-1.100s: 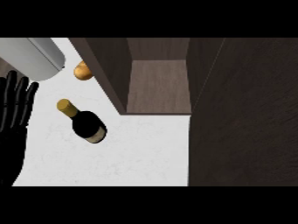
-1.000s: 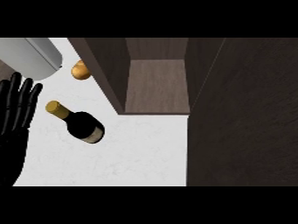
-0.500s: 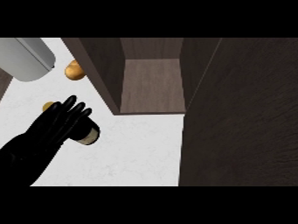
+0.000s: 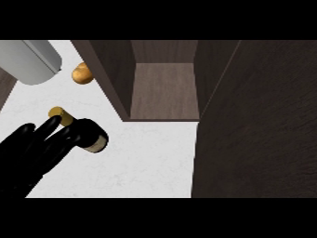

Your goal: Pick up the wine, place it into the cabinet and close the cabinet

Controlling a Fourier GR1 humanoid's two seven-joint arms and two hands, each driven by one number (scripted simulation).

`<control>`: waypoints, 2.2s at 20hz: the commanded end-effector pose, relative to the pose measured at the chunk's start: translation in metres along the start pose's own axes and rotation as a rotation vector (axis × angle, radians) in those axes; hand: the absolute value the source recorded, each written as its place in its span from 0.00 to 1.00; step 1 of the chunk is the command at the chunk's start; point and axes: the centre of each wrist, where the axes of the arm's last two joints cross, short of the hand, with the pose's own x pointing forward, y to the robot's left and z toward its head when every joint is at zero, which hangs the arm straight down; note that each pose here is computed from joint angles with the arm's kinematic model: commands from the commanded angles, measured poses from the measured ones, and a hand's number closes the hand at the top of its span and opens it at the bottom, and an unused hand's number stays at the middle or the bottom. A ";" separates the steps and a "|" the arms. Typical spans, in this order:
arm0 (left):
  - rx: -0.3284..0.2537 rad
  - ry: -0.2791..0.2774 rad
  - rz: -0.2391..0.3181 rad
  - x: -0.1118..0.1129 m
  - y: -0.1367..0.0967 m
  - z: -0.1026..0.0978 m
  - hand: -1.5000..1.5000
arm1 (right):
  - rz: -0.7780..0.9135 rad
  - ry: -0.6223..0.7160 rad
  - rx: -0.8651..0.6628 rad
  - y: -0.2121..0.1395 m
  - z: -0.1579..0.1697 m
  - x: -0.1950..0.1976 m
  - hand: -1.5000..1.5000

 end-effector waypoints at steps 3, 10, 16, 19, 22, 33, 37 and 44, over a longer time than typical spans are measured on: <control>-0.006 -0.002 0.013 0.012 -0.027 -0.001 0.00 | -0.005 0.008 0.016 0.003 0.005 0.029 0.00; 0.027 0.002 0.026 0.020 -0.039 0.004 0.00 | -0.014 0.002 -0.013 0.002 -0.004 0.029 0.00; 0.066 -0.004 0.018 0.030 -0.041 0.004 0.00 | 0.000 -0.006 -0.030 0.005 -0.001 0.051 0.00; 0.096 0.030 0.007 0.040 -0.040 0.014 0.00 | -0.003 0.015 -0.004 0.009 -0.001 0.039 0.00; 0.140 0.057 0.045 0.041 -0.015 0.000 0.00 | -0.013 0.002 -0.004 0.014 0.007 0.053 0.00; 0.269 0.032 -0.052 0.007 0.024 0.021 0.00 | 0.002 -0.009 -0.007 0.011 -0.014 0.037 0.00; 0.356 0.048 -0.104 -0.011 0.047 0.031 0.00 | -0.016 0.007 -0.004 0.012 -0.023 0.041 0.00; 0.407 0.078 -0.116 -0.018 0.098 0.013 0.00 | -0.004 0.000 0.021 0.016 -0.018 0.047 0.00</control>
